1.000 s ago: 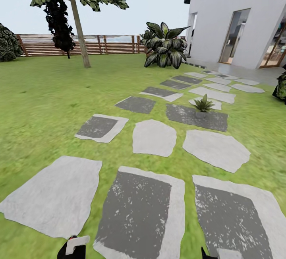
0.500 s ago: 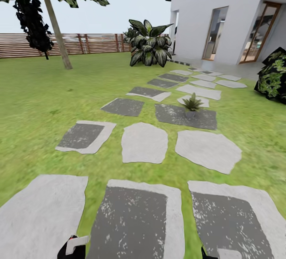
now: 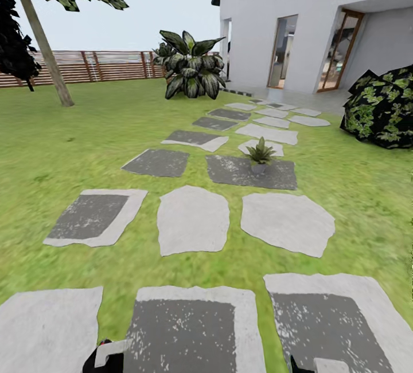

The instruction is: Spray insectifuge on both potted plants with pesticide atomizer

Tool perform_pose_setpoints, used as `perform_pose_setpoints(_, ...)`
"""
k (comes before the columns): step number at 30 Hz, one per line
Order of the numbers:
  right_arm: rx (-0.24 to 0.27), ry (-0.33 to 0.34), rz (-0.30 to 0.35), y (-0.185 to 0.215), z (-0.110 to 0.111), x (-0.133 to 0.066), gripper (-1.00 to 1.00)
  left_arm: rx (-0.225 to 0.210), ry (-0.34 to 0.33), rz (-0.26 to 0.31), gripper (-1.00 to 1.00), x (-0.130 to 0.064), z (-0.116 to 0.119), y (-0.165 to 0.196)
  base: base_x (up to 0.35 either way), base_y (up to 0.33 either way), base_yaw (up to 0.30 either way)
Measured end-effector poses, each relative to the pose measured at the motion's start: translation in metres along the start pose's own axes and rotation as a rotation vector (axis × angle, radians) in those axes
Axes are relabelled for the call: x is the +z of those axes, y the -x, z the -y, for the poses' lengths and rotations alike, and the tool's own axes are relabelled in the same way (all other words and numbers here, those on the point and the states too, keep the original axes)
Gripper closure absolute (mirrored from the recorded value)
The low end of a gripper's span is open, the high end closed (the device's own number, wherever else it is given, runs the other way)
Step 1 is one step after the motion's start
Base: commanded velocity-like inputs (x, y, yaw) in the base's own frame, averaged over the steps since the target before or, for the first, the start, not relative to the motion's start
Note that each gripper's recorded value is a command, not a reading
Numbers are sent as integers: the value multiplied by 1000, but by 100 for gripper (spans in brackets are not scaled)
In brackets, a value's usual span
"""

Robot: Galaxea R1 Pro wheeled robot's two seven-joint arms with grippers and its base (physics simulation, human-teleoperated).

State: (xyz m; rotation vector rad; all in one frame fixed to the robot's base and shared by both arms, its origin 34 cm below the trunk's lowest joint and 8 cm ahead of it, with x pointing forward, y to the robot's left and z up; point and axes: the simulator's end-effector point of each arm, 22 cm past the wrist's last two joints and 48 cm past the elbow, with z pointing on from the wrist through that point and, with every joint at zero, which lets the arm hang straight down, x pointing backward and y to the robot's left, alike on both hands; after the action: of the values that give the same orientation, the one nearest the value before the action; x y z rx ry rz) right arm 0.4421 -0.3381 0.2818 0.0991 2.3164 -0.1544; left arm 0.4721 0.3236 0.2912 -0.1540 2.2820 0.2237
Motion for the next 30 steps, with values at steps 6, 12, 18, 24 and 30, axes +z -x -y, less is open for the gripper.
perform_pose_setpoints(6, 0, 0, 4, 2, 0, 0, -100, 0, 1, 4, 100, 0, -1, 2, 332, 87, -69)
perform_pose_setpoints(12, -4, 10, 5, 2, -2, 0, -100, 0, 1, 4, 100, 0, -1, 2, 332, 88, -3)
perform_pose_setpoints(18, -5, 10, 5, 2, -2, 0, -100, 0, 1, 4, 100, 0, -1, 2, 333, 87, 0)
perform_pose_setpoints(24, -5, 10, 4, 2, -2, 0, -100, 0, 1, 4, 100, 0, -1, 2, 332, 87, 0)
perform_pose_setpoints(30, -3, 6, 5, 2, -2, 0, -100, 0, 0, 4, 100, 0, -1, 2, 332, 88, 0)
